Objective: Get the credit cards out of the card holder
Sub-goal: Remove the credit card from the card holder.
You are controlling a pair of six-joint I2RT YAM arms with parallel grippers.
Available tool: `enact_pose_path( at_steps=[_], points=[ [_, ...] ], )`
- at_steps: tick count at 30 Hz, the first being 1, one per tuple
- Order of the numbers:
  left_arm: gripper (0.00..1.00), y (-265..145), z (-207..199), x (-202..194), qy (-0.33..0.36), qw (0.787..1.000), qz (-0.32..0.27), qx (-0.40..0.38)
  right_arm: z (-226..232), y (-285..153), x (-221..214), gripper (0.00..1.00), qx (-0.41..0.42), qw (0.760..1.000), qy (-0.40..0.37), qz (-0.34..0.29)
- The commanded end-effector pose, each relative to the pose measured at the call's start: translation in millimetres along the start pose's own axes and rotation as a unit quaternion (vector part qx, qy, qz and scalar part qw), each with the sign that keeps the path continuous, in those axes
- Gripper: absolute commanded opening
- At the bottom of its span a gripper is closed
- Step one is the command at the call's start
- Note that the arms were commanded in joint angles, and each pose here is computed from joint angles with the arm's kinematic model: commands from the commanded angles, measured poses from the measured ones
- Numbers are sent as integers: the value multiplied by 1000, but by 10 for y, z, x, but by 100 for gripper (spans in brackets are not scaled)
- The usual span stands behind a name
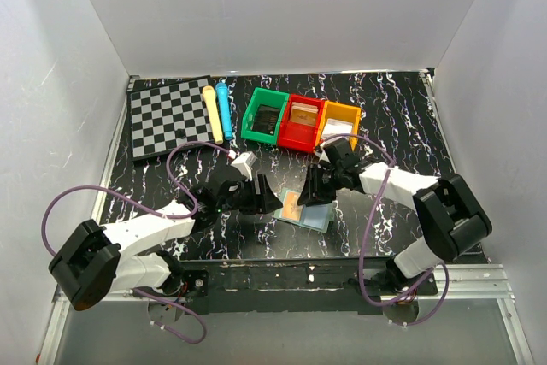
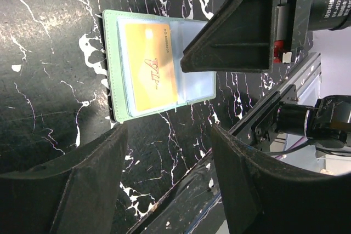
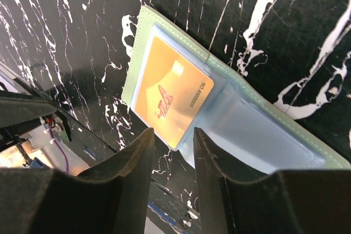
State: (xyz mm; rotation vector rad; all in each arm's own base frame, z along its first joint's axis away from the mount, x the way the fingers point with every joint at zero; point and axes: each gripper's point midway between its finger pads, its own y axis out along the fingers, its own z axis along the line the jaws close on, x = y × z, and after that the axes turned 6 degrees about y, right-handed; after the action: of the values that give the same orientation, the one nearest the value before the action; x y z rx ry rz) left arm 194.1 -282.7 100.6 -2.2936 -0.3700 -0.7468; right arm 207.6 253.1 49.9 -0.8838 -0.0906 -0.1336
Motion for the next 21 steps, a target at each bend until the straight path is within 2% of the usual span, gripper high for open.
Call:
enact_pose_path(
  at_steps=[1, 8, 16, 21],
  points=[
    [61, -45, 4, 24, -5, 1000, -10, 1, 127, 76, 69, 43, 13, 1000, -16, 4],
    [61, -56, 4, -4, -5, 1000, -5, 0, 61, 190, -54, 42, -10, 999, -32, 26],
    [61, -45, -15, -25, -7, 1000, -1, -7, 272, 276, -159, 41, -1, 995, -86, 55],
    [61, -72, -28, -5, -7, 1000, -8, -10, 296, 277, -163, 41, 2, 995, -85, 54]
  ],
)
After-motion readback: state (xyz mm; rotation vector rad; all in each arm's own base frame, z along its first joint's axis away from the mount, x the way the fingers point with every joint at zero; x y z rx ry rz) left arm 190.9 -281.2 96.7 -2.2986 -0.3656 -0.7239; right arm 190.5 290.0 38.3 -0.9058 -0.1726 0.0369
